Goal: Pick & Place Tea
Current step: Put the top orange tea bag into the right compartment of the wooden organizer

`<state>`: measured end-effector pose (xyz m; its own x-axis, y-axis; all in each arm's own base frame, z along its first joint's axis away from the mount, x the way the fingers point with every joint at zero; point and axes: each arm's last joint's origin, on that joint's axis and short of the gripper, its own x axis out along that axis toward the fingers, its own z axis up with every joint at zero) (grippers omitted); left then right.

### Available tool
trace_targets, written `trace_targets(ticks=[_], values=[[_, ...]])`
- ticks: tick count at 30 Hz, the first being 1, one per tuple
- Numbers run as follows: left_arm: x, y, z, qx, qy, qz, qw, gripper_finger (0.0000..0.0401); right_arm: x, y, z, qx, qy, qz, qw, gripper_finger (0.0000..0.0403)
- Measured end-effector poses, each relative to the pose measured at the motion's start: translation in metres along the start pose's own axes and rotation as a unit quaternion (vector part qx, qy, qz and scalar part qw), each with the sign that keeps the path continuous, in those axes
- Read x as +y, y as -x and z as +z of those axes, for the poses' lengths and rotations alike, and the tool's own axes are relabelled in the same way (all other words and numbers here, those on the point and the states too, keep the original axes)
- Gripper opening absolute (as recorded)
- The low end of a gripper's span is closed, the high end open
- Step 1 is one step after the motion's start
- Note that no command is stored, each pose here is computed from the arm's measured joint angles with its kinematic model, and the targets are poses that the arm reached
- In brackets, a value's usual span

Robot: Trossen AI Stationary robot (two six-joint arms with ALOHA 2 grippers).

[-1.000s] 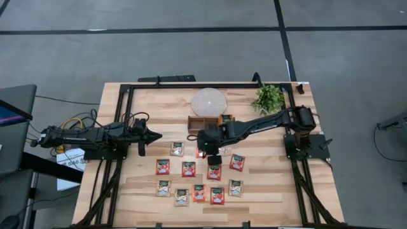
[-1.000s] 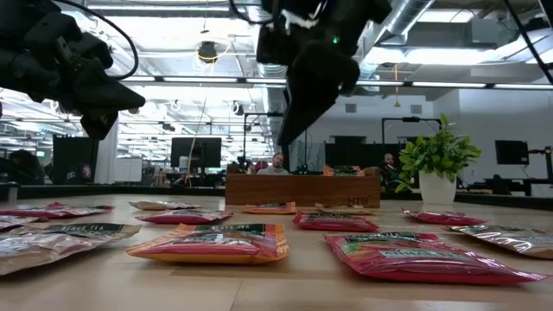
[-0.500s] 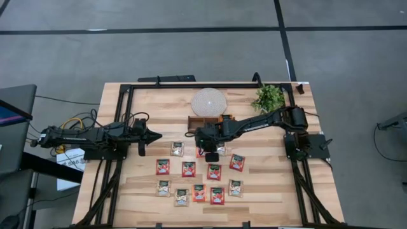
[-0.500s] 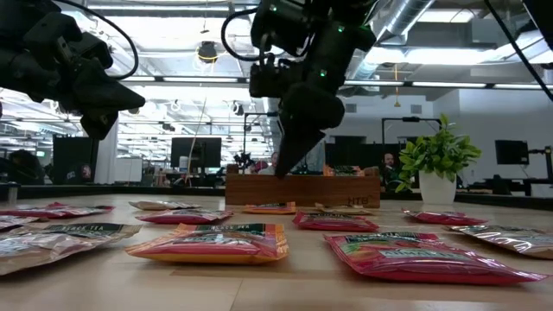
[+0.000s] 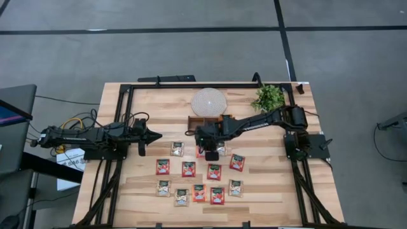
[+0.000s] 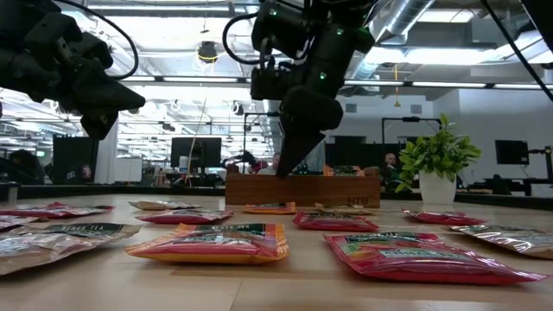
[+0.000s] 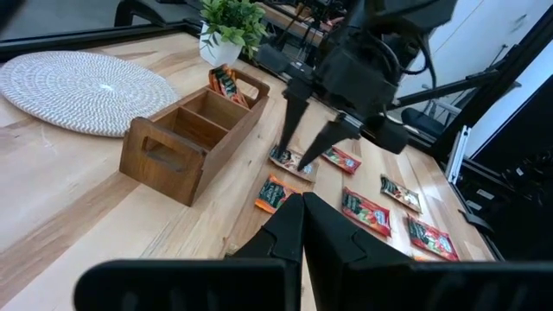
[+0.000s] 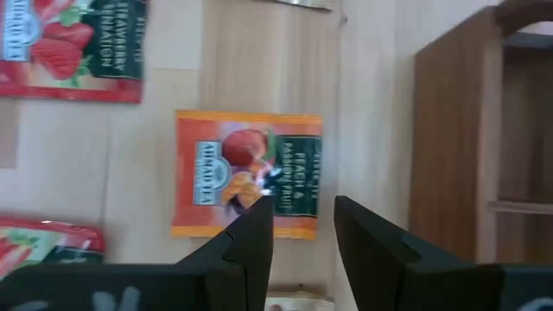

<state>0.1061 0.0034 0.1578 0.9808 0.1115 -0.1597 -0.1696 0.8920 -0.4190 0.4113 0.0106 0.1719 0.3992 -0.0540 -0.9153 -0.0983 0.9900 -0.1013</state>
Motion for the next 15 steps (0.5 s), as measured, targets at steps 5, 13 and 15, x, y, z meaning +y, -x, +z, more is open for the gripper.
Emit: trace_targets(ticks=[5,13,15], values=[[0.0000,0.0000,0.0000,0.000,0.000,0.000,1.000,0.0000,-0.0002,0.0000,-0.0003,0.002,0.001,0.000,1.000,0.0116],[0.0000,0.0000,0.0000,0.000,0.000,0.000,1.000,0.0000,-0.0039,-0.0038,-0.0062,0.013,-0.008,-0.001,1.000,0.0116],[0.0000,0.0000,0.0000,0.000,0.000,0.000,1.000,0.0000,-0.0044,-0.0049,-0.0081,0.018,-0.009,-0.001,1.000,0.0116]])
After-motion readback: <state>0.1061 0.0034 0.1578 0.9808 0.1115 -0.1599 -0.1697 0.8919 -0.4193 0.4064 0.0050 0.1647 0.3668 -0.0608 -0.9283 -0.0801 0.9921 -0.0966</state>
